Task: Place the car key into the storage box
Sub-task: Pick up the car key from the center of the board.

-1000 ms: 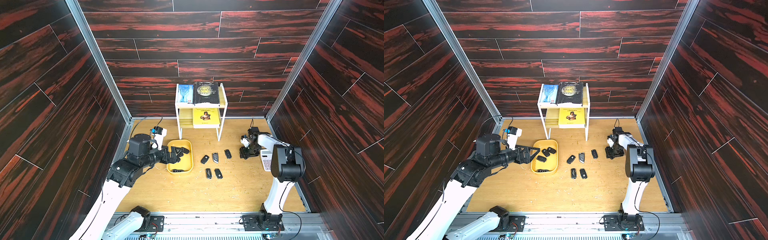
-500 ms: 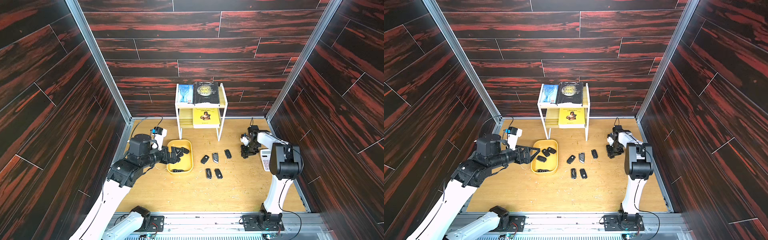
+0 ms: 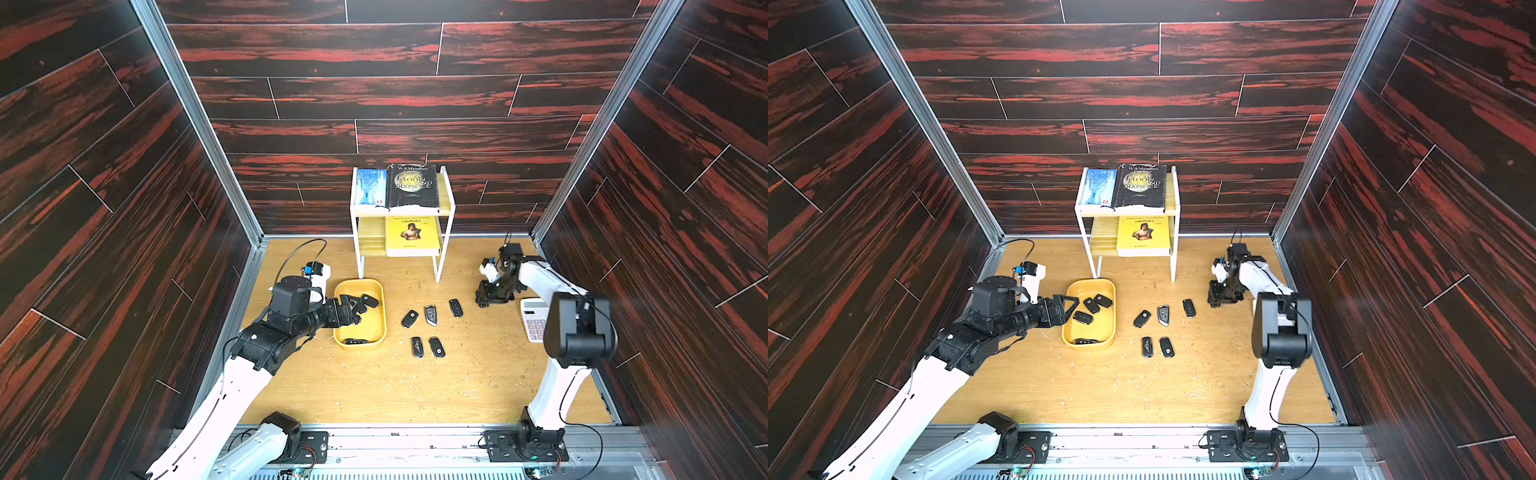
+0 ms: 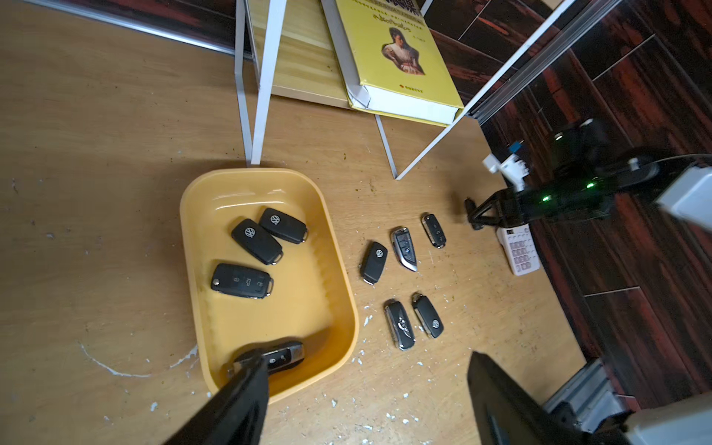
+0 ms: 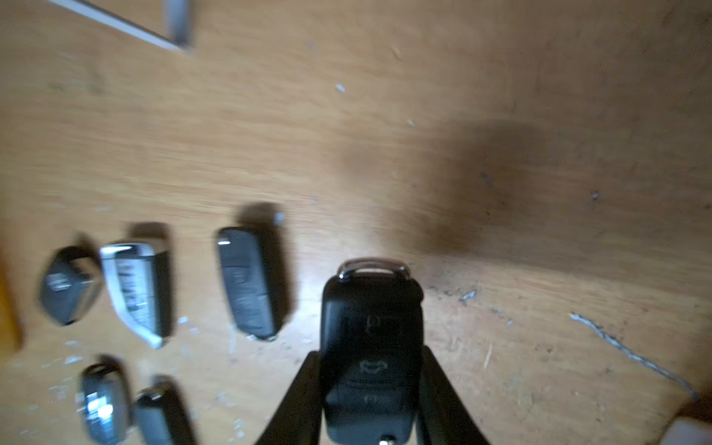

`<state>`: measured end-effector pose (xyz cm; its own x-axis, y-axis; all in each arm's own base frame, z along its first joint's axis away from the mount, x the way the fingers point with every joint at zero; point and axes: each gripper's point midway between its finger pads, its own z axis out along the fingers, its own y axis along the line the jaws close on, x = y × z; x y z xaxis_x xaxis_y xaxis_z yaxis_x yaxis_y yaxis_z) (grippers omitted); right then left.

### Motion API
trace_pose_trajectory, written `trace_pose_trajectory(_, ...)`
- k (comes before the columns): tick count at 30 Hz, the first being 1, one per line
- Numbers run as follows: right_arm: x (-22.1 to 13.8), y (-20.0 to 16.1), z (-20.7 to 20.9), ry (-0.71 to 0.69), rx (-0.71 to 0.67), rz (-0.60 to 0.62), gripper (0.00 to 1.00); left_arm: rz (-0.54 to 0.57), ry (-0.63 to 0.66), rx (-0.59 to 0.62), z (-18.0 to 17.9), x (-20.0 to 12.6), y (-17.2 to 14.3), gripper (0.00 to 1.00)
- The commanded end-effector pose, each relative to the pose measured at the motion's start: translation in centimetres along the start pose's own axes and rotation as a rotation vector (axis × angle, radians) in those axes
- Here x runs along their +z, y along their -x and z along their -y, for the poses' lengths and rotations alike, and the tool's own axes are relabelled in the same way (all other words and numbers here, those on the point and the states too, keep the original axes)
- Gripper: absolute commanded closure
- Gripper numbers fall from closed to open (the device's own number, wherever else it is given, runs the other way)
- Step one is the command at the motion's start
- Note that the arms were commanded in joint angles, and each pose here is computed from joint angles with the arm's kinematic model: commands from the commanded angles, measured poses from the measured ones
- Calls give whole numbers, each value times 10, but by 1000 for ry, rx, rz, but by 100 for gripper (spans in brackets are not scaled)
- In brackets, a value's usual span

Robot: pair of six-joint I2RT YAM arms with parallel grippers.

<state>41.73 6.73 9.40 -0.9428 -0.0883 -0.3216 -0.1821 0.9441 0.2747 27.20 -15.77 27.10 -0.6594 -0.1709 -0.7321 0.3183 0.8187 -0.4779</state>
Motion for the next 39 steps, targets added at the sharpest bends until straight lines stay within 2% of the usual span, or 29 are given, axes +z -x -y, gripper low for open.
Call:
trace_pose_trajectory(1,-50,17,-58,232,9,148,90,132,-168,170,26,1,4,0)
trace_pose_trajectory(2,-57,15,-68,282,13,169,90,181,-145,171,21,3,9,0)
trace_pose_trajectory(4,-72,7,-90,393,13,201,89,137,-98,149,9,14,-2,0)
trace_pose_trajectory(6,-82,-4,-107,483,6,216,88,116,-171,147,20,21,-8,0)
trace_pose_trajectory(7,-87,-10,-117,525,-9,222,88,157,-160,87,19,24,0,0)
trace_pose_trajectory(8,-90,-14,-122,536,-23,226,88,140,-154,26,19,29,2,0)
trace_pose_trajectory(9,-92,-20,-127,539,-39,223,87,67,-144,-31,19,37,-2,0)
trace_pose_trajectory(11,-95,-29,-138,585,-62,218,87,-98,-210,-83,34,54,-14,0)
trace_pose_trajectory(13,-100,-33,-145,603,-85,228,87,-152,-334,-26,59,65,-25,0)
trace_pose_trajectory(16,-107,-38,-156,640,-107,239,86,24,-478,2,92,61,-18,0)
trace_pose_trajectory(21,-128,-43,-178,707,-147,260,85,-192,-590,85,125,72,-38,0)
trace_pose_trajectory(26,-146,-50,-189,743,-175,268,84,-302,-630,129,154,84,-48,0)
trace_pose_trajectory(27,-150,-51,-191,746,-180,273,84,-333,-679,121,164,85,-46,0)
trace_pose_trajectory(29,-152,-52,-189,723,-187,282,83,-342,-756,56,181,85,-36,0)
trace_pose_trajectory(32,-155,-54,-189,712,-199,285,83,-327,-991,-146,217,79,-5,0)
trace_pose_trajectory(34,-157,-55,-190,723,-198,285,83,-321,-1087,-280,227,86,12,0)
trace_pose_trajectory(36,-160,-54,-192,732,-197,294,83,-317,-1224,-258,235,75,13,0)
trace_pose_trajectory(39,-166,-55,-195,749,-197,302,82,-340,-1253,-295,228,89,6,0)
